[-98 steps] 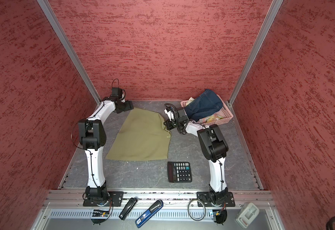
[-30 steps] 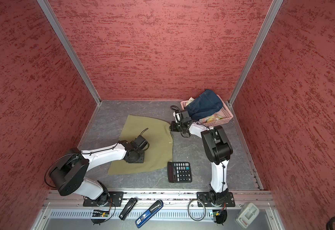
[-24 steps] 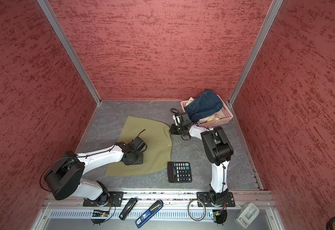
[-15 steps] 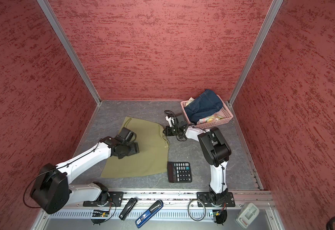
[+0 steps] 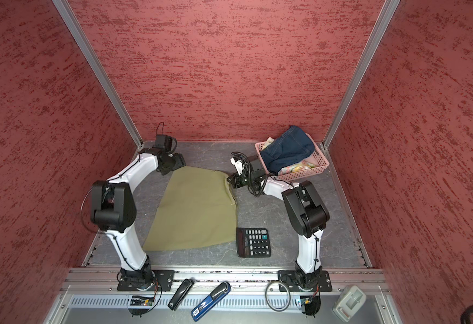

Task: Fold and stack skirts
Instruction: Move the skirt to the center of the table, then fold the skirt at the center of the table.

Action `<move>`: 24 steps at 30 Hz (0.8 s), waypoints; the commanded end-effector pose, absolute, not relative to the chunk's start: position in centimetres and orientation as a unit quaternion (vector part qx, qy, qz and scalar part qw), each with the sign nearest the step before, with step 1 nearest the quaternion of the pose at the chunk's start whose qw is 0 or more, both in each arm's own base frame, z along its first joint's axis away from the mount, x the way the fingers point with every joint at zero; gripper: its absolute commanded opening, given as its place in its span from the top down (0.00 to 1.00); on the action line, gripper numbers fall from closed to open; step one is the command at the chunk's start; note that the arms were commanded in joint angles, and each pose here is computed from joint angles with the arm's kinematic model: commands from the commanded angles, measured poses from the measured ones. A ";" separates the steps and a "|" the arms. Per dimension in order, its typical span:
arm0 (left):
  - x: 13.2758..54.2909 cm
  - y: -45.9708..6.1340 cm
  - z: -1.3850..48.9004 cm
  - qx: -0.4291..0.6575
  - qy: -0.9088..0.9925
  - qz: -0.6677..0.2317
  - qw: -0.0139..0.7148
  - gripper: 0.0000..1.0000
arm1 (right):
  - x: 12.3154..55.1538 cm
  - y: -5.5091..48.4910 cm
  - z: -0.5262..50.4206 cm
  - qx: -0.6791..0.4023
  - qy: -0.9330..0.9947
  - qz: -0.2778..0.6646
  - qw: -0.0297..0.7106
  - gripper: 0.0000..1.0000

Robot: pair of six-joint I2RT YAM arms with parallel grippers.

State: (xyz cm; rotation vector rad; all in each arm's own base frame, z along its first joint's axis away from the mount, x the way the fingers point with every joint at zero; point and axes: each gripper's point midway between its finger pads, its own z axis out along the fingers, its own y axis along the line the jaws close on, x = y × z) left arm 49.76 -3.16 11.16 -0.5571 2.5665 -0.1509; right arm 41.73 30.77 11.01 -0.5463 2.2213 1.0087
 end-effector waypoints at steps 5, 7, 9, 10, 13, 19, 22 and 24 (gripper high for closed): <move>54.3 -1.4 9.4 -0.179 0.947 -0.038 0.263 0.23 | 41.6 32.1 11.3 -0.247 0.820 0.389 0.339 1.00; 54.9 -1.0 8.9 -0.181 0.949 -0.038 0.257 0.23 | 41.6 32.3 11.1 -0.249 0.820 0.389 0.338 1.00; 55.3 -0.7 8.4 -0.179 0.951 -0.028 0.250 0.23 | 41.7 32.5 11.0 -0.253 0.818 0.391 0.338 1.00; 55.5 -0.6 8.0 -0.178 0.952 -0.026 0.246 0.23 | 41.7 32.6 11.1 -0.255 0.817 0.392 0.339 1.00; 55.8 -0.2 6.9 -0.190 0.955 -0.021 0.225 0.27 | 42.0 32.8 11.1 -0.254 0.814 0.393 0.343 1.00; 55.2 0.4 5.1 -0.191 0.963 -0.005 0.190 0.33 | 42.2 33.1 10.7 -0.251 0.819 0.381 0.347 1.00; 55.1 0.7 4.8 -0.194 0.963 -0.010 0.188 0.34 | 42.2 33.3 10.7 -0.252 0.820 0.375 0.351 1.00; 55.1 0.8 4.5 -0.194 0.964 -0.011 0.183 0.34 | 42.3 33.4 10.6 -0.253 0.821 0.372 0.352 1.00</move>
